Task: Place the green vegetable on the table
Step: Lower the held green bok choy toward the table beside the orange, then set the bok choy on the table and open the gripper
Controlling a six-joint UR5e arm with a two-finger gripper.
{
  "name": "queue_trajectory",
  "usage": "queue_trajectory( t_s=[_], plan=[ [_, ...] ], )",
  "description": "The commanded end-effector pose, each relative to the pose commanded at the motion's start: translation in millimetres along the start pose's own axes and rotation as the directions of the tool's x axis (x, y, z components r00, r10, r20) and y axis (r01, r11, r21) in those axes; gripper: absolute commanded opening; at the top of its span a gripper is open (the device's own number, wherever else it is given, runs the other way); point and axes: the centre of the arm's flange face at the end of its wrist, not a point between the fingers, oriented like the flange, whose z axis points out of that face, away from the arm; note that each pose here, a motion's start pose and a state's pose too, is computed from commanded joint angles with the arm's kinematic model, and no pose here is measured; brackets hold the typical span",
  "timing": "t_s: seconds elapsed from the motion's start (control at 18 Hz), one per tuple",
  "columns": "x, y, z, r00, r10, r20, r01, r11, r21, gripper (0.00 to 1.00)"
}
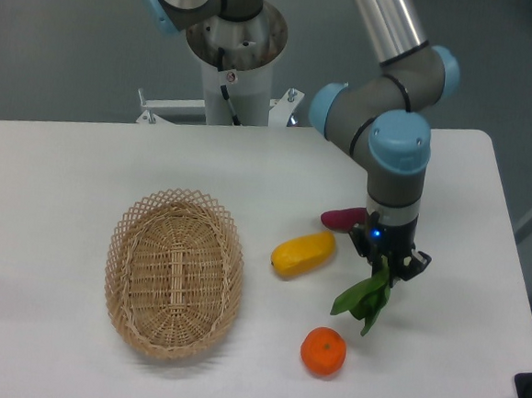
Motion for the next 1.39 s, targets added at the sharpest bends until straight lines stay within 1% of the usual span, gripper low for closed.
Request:
queue_trajectory(
  t_s=[0.17, 0.5, 0.61, 0.67, 0.78, 0.83, 0.89, 0.94, 1.06, 1.11, 1.28, 1.39],
  plan=[
    [6.7, 1.1, 12.7, 1.000, 0.004, -0.025, -0.004, 1.000, -0.007, 0.36],
    [8.2, 1.6, 11.5, 1.000, 0.007, -0.027, -0.008, 1.000, -0.008, 0.38],
    [8.2, 1.6, 11.5, 1.000, 0.012, -0.027, -0.012, 1.000, -0.008, 0.41],
    [8.1, 1.5, 11.4, 1.000, 0.012, -0.025, -0.012, 1.000, -0.007, 0.49],
    [8.4, 1.6, 13.2, 1.000, 0.012, -0.028, -0.012, 1.000, -0.008, 0.54],
    [8.4, 1.6, 13.3, 1.000, 0.013, -0.028, -0.014, 1.000, -0.008, 0.61],
    [7.7, 1.3, 12.6, 1.000, 0.015, -0.026, -0.015, 1.000, -0.006, 0.75],
    [6.5, 0.9, 11.6, 1.000, 0.015, -0.023, -0.015, 1.000, -0.005, 0.85],
    [2.8, 0.6, 8.2, 1.000, 0.012, -0.014, -0.012, 1.000, -0.001, 0.96],
    [2.5, -0.5, 6.6, 1.000, 0.014, -0.011, -0.014, 1.000, 0.000, 0.99],
    [-0.2, -0.4, -1.0, 1.000, 0.014, 0.002, -0.014, 1.000, 0.004, 1.00],
    [-9.7, -3.5, -23.1, 0.999, 0.002, 0.038, -0.003, 1.000, 0.026, 1.00]
  ],
)
